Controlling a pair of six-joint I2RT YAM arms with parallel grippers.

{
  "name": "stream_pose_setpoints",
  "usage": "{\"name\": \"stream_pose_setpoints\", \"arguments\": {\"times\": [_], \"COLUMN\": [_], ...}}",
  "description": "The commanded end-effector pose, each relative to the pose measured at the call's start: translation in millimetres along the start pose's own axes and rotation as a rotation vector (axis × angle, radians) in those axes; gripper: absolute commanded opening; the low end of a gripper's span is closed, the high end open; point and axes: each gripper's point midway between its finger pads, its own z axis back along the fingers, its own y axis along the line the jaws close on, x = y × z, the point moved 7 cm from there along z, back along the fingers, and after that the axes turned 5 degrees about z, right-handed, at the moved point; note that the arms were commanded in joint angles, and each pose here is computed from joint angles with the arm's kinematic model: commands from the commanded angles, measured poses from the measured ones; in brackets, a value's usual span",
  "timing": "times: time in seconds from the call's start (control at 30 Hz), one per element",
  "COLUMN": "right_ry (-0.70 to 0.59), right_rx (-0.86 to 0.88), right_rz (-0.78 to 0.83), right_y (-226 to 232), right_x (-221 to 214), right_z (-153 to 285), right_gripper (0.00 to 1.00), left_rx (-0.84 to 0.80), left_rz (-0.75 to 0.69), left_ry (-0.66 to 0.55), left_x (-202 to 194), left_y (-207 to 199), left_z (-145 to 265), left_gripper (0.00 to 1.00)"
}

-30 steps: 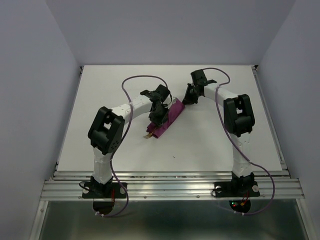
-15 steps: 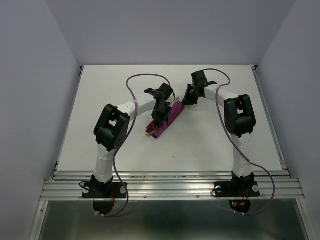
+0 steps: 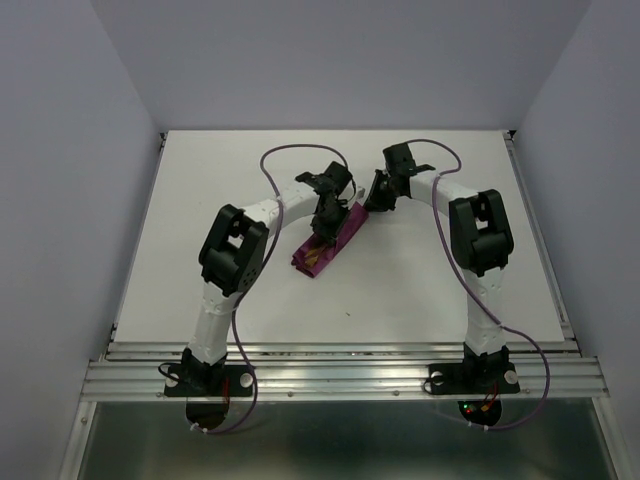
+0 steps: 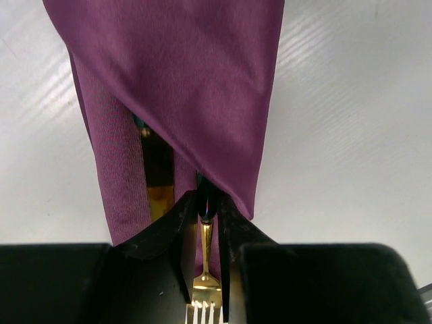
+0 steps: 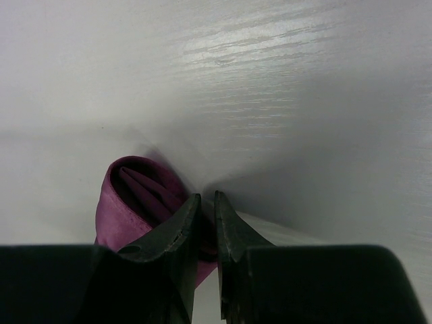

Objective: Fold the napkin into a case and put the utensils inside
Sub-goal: Insert the fork into the folded napkin.

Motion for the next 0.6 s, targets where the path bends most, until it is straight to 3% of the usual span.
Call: {"name": "stream_pose_setpoints", "arguments": {"times": [0.0,0.37,0.47,0.57], "right_ry": [0.048,0.061,0.062,0.057], "right_rx": [-0.034,-0.032,-0.031,-0.031], "right_rz": [0.014,0.016,0.015,0.016], "right_y": [-2,-2,-2,-1], "right_x": [-16,-23,-24,-23], "right_z": [4,3,3,4], "right_gripper": [0.20,0.20,0.20,0.20], "left_rx": [-0.034,0.001,0.011,0.024], "left_rz": [-0.025,-0.005,0.000,-0.003], "left_ry": [-0.056,-0.099,-0.090,-0.106], "left_x": [21,36,34,32], "left_y": [-8,-6,-4,-4], "left_z": [6,0,1,10], "left_gripper": [0.00,0.00,0.12,0.33]}}
